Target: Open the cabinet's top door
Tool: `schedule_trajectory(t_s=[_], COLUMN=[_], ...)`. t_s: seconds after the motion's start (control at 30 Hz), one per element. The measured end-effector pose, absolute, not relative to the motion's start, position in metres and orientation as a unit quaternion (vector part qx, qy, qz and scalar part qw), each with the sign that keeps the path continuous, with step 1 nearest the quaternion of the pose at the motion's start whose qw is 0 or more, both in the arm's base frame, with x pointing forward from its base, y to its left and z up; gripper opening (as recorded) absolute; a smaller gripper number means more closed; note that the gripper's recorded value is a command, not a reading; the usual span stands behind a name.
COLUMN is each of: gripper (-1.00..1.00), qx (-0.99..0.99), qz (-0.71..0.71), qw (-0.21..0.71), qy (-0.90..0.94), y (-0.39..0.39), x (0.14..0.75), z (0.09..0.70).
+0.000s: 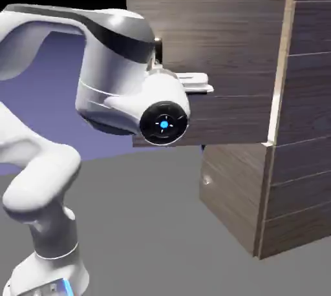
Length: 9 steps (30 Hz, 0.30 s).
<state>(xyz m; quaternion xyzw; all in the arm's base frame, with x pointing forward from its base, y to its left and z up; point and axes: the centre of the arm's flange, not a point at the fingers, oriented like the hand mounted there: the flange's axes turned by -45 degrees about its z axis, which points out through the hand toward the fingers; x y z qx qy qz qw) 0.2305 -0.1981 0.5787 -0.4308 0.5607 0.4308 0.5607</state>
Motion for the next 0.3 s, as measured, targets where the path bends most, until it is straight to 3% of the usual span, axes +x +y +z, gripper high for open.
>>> schedule_trajectory(t_s=[0.27, 0.3], gripper=[-1.0, 1.0], qx=[-0.483, -0.486], qz=[0.483, 0.485], qw=[0.517, 0.514], qy=[0.517, 0.514], y=[-0.256, -0.259], x=[0.249, 0.251], z=[0.579, 0.579])
